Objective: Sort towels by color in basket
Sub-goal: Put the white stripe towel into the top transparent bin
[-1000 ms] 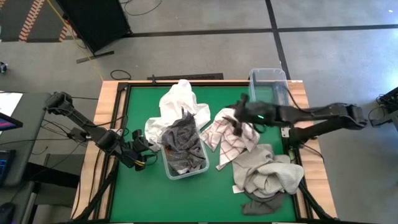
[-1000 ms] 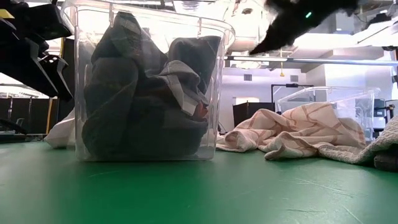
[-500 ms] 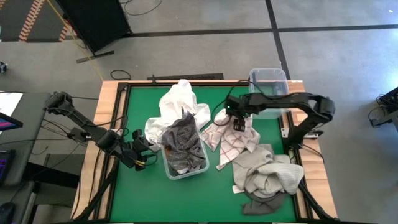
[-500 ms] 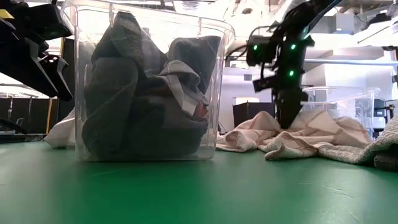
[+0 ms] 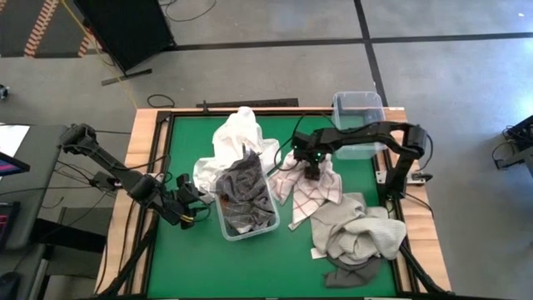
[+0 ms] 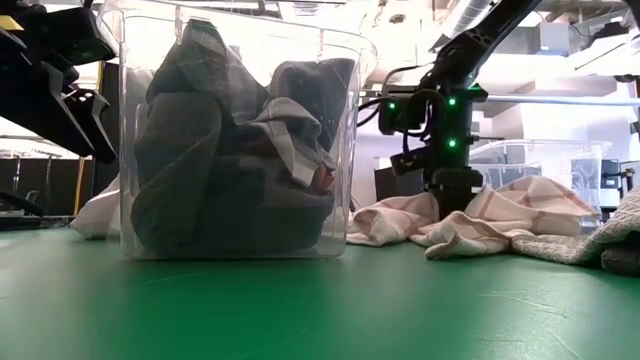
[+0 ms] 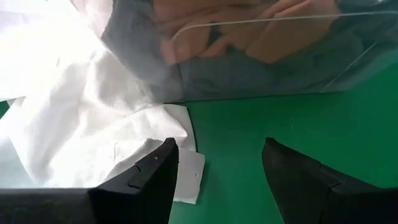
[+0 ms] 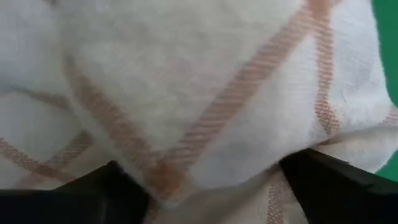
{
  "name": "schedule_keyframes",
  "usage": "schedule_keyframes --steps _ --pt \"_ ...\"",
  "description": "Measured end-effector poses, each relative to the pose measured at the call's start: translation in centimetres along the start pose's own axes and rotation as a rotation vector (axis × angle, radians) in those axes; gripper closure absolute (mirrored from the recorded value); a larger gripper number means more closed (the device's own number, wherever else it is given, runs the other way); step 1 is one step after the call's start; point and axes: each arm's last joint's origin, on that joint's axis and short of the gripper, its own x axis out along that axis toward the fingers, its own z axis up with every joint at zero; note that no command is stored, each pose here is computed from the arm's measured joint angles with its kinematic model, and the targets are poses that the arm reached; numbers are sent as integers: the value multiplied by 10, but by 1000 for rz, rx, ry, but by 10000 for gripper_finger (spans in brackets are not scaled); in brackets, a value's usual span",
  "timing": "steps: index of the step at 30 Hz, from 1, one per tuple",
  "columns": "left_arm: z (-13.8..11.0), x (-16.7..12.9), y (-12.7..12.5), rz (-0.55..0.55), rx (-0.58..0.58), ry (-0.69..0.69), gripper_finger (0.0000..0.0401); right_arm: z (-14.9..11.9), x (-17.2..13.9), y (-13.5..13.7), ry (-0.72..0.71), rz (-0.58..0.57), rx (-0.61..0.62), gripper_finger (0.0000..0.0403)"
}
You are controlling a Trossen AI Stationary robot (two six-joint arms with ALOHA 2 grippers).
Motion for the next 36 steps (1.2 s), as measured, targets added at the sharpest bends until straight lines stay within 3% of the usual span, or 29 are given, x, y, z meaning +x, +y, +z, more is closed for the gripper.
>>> schedule_keyframes --steps 3,8,9,13,22,36 --pt "0 0 0 1 0 0 180 1 -6 8 -26 -13 -39 144" --pt "0 0 0 -1 -3 -2 180 4 -31 17 -122 -14 -103 336" --pt "0 0 0 -1 -3 -3 180 3 -36 18 -135 1 -119 353" --pt "0 0 0 -1 -2 -3 180 -1 -63 25 -219 -1 -140 348" --pt "0 0 0 -1 6 -3 180 -27 -131 31 -401 -211 -127 348" --pt "0 0 0 -1 3 -3 180 -88 -227 1 -694 -880 280 348"
